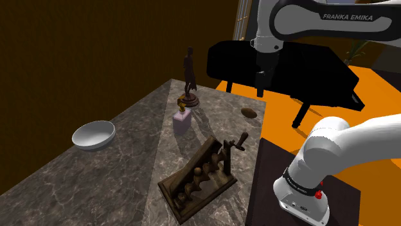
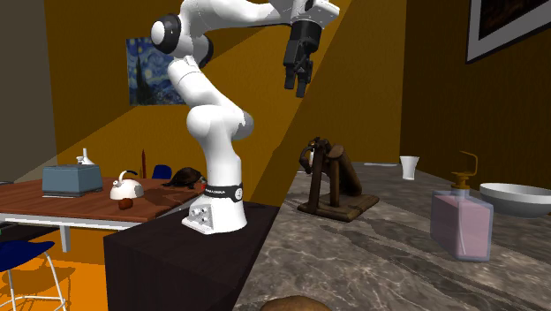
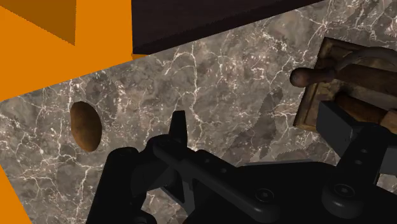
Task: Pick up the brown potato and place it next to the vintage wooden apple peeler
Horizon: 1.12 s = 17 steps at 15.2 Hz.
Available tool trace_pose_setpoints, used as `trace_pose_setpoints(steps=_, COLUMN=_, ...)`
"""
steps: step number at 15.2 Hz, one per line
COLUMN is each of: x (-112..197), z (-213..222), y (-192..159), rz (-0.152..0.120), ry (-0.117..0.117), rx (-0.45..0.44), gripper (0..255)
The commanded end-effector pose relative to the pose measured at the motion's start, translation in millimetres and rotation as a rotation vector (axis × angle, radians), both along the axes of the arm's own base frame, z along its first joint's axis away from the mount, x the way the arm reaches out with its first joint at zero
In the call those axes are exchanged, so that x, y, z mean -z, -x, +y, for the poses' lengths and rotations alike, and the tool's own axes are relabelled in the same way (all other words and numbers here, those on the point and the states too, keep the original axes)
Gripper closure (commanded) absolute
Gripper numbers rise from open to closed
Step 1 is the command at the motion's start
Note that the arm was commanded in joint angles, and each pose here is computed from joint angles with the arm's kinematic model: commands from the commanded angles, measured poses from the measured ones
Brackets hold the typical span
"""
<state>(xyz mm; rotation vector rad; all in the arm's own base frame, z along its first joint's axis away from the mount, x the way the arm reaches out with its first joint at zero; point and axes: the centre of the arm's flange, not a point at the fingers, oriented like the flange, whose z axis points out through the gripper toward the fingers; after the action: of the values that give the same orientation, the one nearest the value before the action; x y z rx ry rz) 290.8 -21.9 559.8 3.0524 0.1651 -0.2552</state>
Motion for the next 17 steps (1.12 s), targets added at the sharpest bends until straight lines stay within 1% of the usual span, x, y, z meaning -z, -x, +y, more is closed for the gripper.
trace_pose_setpoints(steps=1, x=0, z=0, y=0, rz=0.0, ry=0.0, rx=0.0, gripper=0)
trace_pose_setpoints(steps=17, x=140, z=-150, y=-36, rz=-0.098, ry=-0.026, rx=-0.088, gripper=0)
